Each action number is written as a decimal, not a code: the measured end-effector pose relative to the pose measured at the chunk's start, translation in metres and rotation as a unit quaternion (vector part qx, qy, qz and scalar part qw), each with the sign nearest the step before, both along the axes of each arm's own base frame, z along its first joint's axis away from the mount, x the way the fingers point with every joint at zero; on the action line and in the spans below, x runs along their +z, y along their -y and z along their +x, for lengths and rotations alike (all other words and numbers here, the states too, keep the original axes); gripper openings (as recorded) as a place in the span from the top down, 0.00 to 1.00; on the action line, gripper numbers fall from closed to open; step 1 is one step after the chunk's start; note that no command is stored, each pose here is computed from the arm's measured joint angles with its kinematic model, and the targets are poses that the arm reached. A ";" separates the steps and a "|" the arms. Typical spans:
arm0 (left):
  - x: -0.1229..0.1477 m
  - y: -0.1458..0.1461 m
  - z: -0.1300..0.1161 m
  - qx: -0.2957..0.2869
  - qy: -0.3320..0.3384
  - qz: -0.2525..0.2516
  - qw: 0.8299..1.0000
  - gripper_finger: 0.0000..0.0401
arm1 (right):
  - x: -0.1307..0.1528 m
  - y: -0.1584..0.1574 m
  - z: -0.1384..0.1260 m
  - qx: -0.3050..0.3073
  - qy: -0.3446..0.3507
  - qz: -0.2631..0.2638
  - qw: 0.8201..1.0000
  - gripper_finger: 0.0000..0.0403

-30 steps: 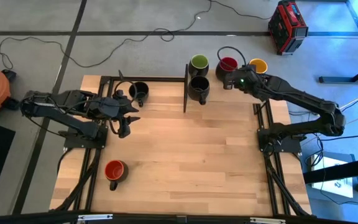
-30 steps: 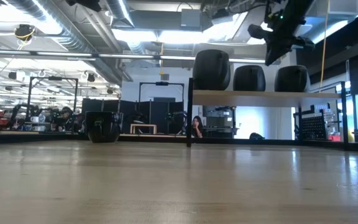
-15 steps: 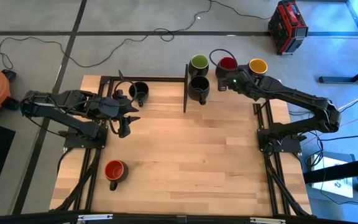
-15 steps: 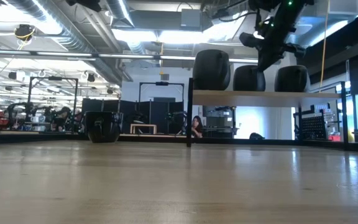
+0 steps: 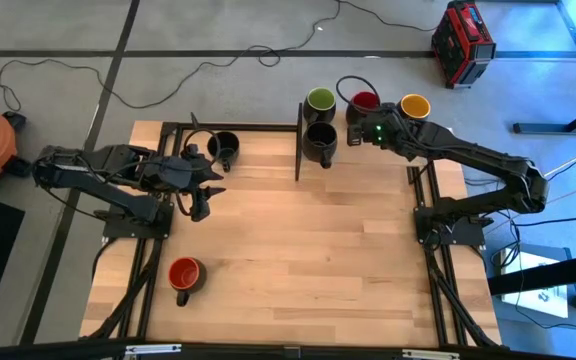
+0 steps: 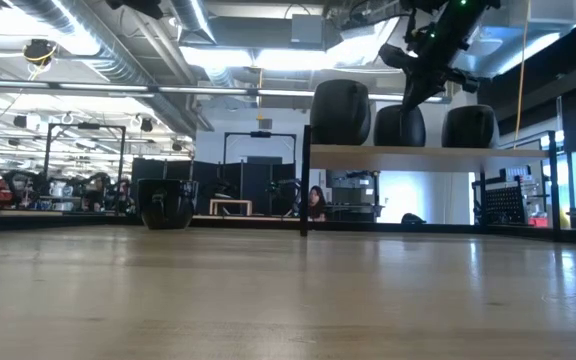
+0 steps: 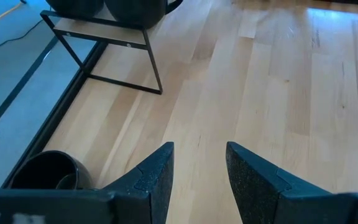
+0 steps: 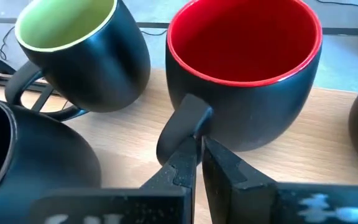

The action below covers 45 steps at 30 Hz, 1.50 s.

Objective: Place coffee mugs
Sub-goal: Adjust the red mug, then put the black mug on the shelf

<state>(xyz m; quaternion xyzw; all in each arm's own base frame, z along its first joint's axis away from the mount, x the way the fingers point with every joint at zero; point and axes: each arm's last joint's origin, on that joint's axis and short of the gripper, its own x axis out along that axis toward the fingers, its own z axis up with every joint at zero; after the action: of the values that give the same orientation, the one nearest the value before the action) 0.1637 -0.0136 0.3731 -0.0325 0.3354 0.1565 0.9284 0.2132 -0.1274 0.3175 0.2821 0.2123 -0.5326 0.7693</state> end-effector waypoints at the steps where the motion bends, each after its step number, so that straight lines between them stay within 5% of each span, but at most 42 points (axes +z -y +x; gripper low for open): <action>1: 0.000 0.000 0.000 0.000 0.000 0.000 1.000 0.65 | 0.000 0.000 0.000 0.000 -0.001 0.000 1.000 0.96; 25: 0.001 0.000 0.000 0.000 0.004 0.000 1.000 0.65 | 0.009 -0.004 -0.001 0.068 0.008 -0.003 0.998 0.96; 34: 0.001 0.000 0.001 -0.001 0.010 -0.001 1.000 0.65 | 0.052 -0.085 0.019 0.267 0.109 -0.031 0.957 0.96; 45: -0.005 -0.009 0.015 0.023 -0.009 -0.018 1.000 0.60 | 0.010 -0.178 0.062 0.368 0.082 -0.023 0.926 0.96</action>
<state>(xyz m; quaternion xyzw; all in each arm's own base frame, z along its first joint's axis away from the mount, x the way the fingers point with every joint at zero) 0.1786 -0.0043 0.3677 -0.0558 0.3454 0.1719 0.9209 0.2753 0.0506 0.3278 0.2089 0.2250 -0.1922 0.9321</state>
